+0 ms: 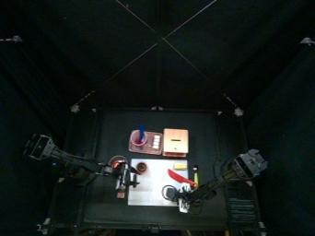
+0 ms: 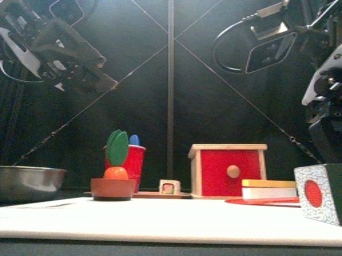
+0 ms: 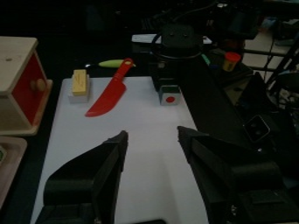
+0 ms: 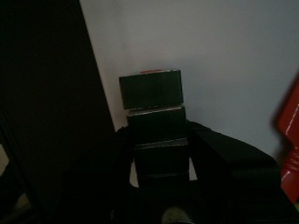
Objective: Reorient the green sushi roll vertically on the cutting board
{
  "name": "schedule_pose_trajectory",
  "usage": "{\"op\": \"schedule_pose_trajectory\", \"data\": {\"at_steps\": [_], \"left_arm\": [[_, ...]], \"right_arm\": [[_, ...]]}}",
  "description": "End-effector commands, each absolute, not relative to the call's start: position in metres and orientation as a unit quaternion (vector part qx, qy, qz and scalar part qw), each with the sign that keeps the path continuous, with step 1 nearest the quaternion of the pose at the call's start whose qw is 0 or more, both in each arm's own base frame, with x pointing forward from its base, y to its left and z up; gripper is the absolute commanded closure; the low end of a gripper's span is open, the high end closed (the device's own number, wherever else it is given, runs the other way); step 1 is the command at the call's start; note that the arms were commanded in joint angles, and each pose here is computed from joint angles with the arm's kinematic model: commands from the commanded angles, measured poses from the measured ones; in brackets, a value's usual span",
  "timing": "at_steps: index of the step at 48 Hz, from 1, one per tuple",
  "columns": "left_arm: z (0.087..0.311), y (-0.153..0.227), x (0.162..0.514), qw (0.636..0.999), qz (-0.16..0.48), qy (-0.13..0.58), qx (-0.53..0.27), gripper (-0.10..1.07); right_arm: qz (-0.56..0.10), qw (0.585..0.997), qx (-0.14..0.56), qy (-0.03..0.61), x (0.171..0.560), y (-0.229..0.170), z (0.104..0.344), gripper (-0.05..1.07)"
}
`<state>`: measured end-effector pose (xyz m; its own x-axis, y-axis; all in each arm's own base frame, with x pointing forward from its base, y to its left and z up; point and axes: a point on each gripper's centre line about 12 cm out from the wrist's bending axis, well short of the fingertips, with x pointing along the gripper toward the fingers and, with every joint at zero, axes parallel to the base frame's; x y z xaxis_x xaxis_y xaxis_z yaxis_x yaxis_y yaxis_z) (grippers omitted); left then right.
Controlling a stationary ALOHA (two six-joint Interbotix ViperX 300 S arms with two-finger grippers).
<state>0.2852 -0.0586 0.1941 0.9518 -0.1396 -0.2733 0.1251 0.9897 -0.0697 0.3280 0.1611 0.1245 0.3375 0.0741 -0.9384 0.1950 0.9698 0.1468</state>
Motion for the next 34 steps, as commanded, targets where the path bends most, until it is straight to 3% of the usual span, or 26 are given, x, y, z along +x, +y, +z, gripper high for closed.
{"op": "schedule_pose_trajectory", "data": {"at_steps": [1,20,34], "left_arm": [[0.200,-0.059,0.288,0.989,-0.066,0.130,-0.027,0.12],[0.204,-0.052,0.292,0.990,-0.054,0.123,-0.033,0.12],[0.222,-0.047,0.297,0.994,-0.040,0.094,-0.049,0.12]], "right_arm": [[-0.032,0.823,0.150,0.546,0.344,0.163,0.150,0.37],[-0.098,0.797,0.272,0.531,0.379,0.123,0.169,0.37],[-0.230,0.729,0.420,0.489,0.392,0.091,0.164,0.38]]}}
